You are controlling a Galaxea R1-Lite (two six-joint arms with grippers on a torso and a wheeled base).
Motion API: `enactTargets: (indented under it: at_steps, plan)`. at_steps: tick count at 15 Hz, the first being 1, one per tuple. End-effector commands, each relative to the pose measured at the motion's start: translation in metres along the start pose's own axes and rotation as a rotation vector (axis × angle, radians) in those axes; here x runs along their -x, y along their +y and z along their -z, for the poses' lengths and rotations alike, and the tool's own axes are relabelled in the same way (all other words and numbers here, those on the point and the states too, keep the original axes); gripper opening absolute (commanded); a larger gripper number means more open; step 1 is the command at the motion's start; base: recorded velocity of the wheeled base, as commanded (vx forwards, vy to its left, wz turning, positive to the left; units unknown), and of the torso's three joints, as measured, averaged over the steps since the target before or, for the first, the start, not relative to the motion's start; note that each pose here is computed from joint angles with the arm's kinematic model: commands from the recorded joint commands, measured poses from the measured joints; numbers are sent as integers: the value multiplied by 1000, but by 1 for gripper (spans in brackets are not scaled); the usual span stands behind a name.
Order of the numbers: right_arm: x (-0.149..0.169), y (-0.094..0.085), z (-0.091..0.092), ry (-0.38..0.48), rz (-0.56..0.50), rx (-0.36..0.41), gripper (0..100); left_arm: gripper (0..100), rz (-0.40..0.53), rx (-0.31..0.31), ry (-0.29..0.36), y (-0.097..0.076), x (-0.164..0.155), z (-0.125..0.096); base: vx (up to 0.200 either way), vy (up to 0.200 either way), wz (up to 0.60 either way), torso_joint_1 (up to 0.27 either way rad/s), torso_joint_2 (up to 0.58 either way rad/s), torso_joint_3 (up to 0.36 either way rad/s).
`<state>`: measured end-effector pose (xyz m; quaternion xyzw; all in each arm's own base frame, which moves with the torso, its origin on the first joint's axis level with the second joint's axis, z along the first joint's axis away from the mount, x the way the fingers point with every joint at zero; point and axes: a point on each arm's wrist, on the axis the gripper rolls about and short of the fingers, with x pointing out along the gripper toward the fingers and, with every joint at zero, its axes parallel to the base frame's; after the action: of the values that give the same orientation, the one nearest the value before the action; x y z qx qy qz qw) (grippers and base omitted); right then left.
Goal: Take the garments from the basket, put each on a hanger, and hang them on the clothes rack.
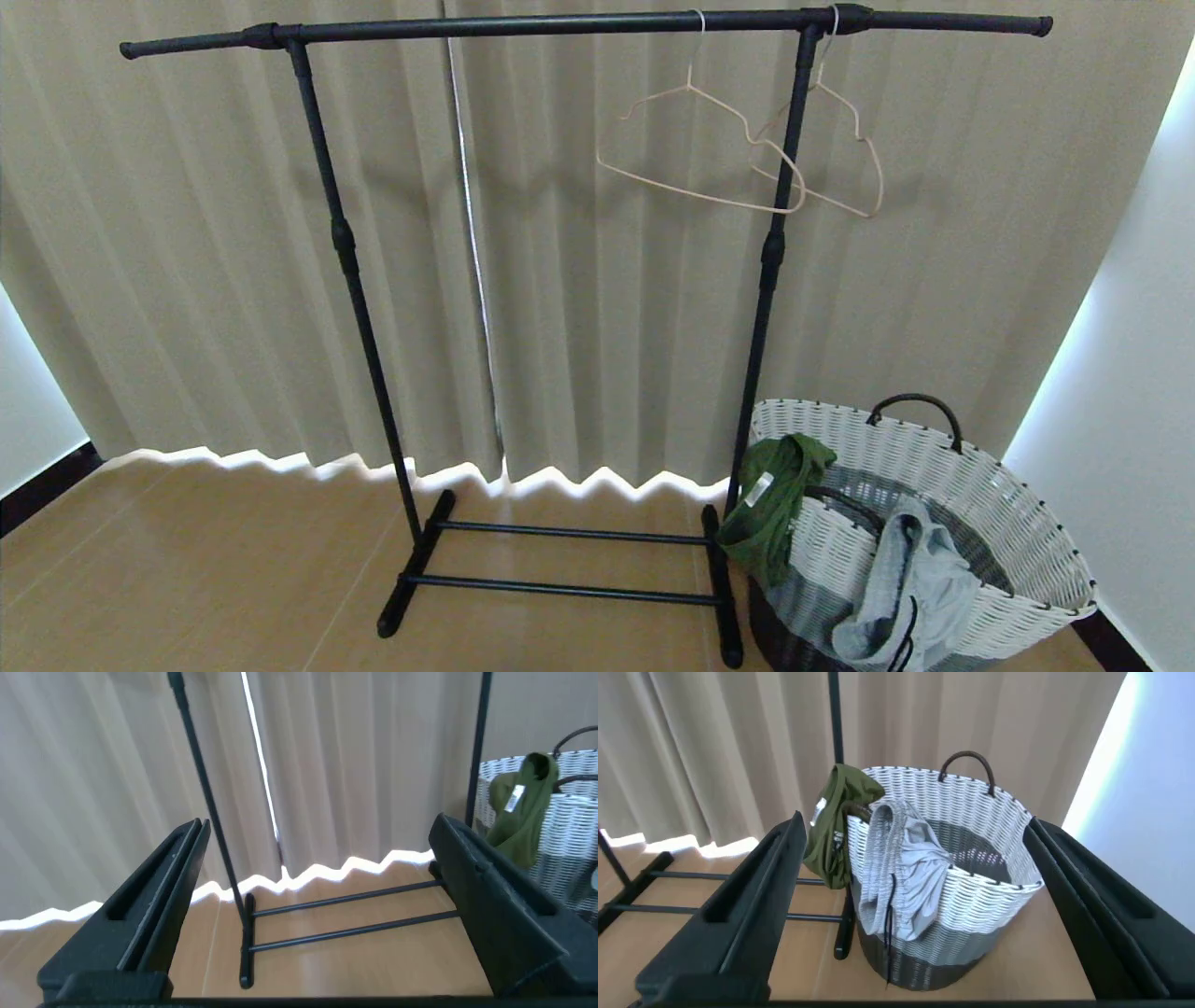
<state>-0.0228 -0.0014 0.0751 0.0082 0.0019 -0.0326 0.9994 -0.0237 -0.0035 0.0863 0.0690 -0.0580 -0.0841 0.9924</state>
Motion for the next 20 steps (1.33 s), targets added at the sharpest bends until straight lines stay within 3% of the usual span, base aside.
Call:
enactTargets:
  at_steps: [1,13,16,17,18,20]
  plan:
    - [0,0,0,-1,-1,0,100,100,-1,0,-1,0,0,0,200,0,0,-2,-2,7]
    - [0,0,0,-1,-2,6,100,100,-3,0,0,0,0,0,200,0,0,3,3,2]
    - [0,0,0,-1,5,9,100,100,-1,0,-1,0,0,0,0,0,0,0,0,0]
    - [2,0,-4,-10,-2,28,100,100,-1,0,-1,0,0,0,0,0,0,0,0,0]
    - [4,0,-17,-17,-11,95,100,100,-1,0,-1,0,0,0,0,0,0,0,0,0]
    - [3,0,-45,89,-46,193,100,100,-1,1,-1,0,0,0,0,0,0,0,0,0]
